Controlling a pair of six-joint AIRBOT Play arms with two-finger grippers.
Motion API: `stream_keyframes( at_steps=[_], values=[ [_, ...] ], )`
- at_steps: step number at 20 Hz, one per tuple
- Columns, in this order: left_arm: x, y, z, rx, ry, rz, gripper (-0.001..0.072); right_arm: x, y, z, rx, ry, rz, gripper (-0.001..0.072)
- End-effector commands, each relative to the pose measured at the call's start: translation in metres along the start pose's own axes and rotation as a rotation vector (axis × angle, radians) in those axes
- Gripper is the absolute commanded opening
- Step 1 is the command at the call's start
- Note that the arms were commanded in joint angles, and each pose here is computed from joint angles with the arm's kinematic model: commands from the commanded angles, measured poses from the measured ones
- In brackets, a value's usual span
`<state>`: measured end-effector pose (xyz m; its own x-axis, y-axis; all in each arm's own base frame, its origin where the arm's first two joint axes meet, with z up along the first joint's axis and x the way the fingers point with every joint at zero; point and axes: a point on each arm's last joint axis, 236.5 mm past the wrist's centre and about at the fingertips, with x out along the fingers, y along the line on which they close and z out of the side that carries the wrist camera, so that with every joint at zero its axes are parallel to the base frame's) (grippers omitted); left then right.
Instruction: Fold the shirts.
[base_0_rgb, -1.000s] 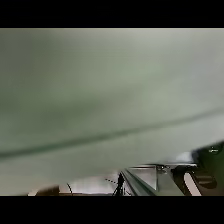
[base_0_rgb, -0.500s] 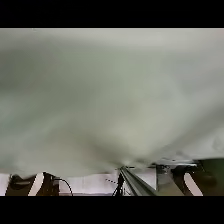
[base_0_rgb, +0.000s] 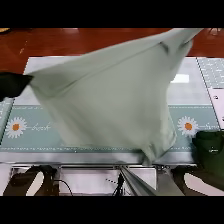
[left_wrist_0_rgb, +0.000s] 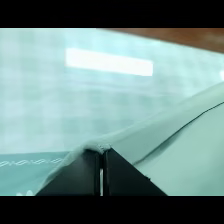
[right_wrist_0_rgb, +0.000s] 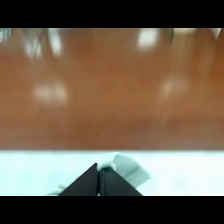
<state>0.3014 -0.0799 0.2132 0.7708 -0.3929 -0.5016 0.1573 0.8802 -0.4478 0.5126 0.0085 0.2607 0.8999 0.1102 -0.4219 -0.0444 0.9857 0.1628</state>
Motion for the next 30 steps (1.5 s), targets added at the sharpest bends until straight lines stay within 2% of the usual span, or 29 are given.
stream_keyframes(
  at_steps=[1,6,9,10,12,13,14,16,17,19,21,23,25,28,30],
  values=[
    [0.076,0.056,-0.026,-0.075,0.125,0.066,0.0021,0.082,-0.008,-0.074,0.093,0.190,0.033,0.0022],
    [0.154,0.123,-0.068,-0.168,0.286,0.153,0.0021,0.131,-0.021,-0.150,0.158,0.370,0.017,0.0024],
    [0.176,0.141,-0.100,-0.221,0.386,0.172,0.0022,0.134,-0.027,-0.189,0.175,0.498,-0.009,0.0027],
    [0.178,0.143,-0.107,-0.229,0.411,0.173,0.0022,0.132,-0.028,-0.195,0.166,0.527,-0.013,0.0086],
    [0.179,0.144,-0.109,-0.233,0.419,0.174,0.0026,0.123,-0.026,-0.200,0.145,0.566,-0.003,0.0336],
    [0.177,0.142,-0.105,-0.226,0.416,0.170,0.0055,0.115,-0.024,-0.198,0.115,0.577,0.007,0.0423],
    [0.172,0.140,-0.097,-0.199,0.421,0.155,0.0159,0.102,-0.020,-0.192,0.065,0.587,0.026,0.0445],
    [0.155,0.140,-0.078,-0.115,0.455,0.123,0.0466,0.067,-0.027,-0.181,-0.067,0.623,0.004,0.0445],
    [0.142,0.147,-0.073,-0.095,0.485,0.135,0.0502,0.044,-0.041,-0.178,-0.133,0.661,-0.054,0.0444],
    [0.111,0.165,-0.078,-0.114,0.575,0.171,0.0502,-0.005,-0.087,-0.178,-0.237,0.772,-0.236,0.0423],
    [0.086,0.177,-0.104,-0.207,0.680,0.171,0.0501,-0.032,-0.100,-0.187,-0.175,0.825,-0.250,0.0404],
    [0.068,0.185,-0.141,-0.310,0.777,0.159,0.0501,-0.050,-0.096,-0.223,-0.039,0.907,-0.140,0.0506],
    [0.058,0.188,-0.177,-0.411,0.843,0.148,0.0502,-0.060,-0.089,-0.261,0.114,0.956,-0.027,0.0546],
    [0.048,0.187,-0.217,-0.478,0.917,0.127,0.0503,-0.065,-0.079,-0.299,0.287,0.969,0.096,0.0546],
    [0.043,0.186,-0.233,-0.485,0.955,0.118,0.0540,-0.063,-0.078,-0.315,0.342,0.963,0.125,0.0545]
  ],
)
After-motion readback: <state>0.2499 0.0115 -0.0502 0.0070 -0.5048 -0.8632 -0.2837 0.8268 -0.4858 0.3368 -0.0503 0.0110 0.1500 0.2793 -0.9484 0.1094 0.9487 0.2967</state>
